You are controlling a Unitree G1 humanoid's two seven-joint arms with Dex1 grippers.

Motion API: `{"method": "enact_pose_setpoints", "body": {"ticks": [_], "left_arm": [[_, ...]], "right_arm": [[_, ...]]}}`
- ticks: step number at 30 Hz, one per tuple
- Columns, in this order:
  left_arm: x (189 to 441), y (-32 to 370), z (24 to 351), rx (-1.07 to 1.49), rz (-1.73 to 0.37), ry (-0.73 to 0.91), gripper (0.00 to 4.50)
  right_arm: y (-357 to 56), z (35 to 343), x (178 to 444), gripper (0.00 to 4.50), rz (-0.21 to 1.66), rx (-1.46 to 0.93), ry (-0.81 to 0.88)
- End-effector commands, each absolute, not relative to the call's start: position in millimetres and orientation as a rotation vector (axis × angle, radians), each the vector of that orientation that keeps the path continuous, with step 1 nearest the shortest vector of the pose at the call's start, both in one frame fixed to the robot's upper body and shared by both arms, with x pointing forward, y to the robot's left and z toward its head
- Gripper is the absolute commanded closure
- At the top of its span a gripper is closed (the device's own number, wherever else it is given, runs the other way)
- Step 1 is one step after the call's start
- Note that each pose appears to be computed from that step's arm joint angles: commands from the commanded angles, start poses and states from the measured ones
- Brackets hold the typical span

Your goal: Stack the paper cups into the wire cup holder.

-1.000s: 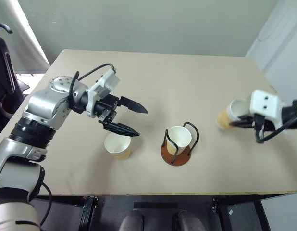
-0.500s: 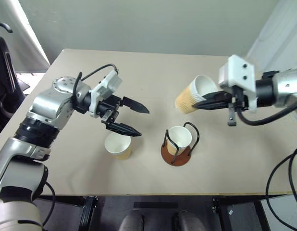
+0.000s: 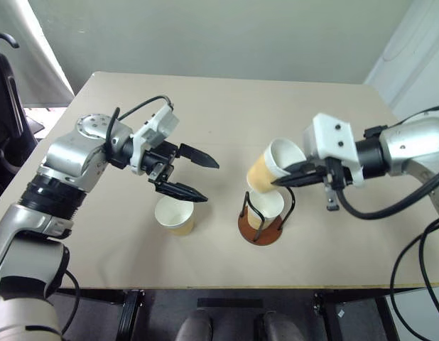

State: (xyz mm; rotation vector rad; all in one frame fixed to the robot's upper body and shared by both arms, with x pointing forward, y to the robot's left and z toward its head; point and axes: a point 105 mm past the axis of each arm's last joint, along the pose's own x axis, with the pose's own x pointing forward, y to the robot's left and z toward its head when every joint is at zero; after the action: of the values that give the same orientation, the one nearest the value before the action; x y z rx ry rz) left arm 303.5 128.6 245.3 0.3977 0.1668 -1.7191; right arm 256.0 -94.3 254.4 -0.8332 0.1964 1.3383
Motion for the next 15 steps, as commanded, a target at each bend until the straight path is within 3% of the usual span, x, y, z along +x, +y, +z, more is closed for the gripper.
{"method": "enact_pose_setpoints", "body": {"ticks": [1, 15], "left_arm": [[298, 129, 256, 0.439, -1.754, 0.128, 0.0], [296, 130, 255, 0.436, -1.752, 0.136, 0.0]], "right_arm": [[-96, 252, 254, 4.48, 1.329, -0.892, 0.191], [-97, 237, 247, 4.48, 1.379, -0.922, 0.245]]}}
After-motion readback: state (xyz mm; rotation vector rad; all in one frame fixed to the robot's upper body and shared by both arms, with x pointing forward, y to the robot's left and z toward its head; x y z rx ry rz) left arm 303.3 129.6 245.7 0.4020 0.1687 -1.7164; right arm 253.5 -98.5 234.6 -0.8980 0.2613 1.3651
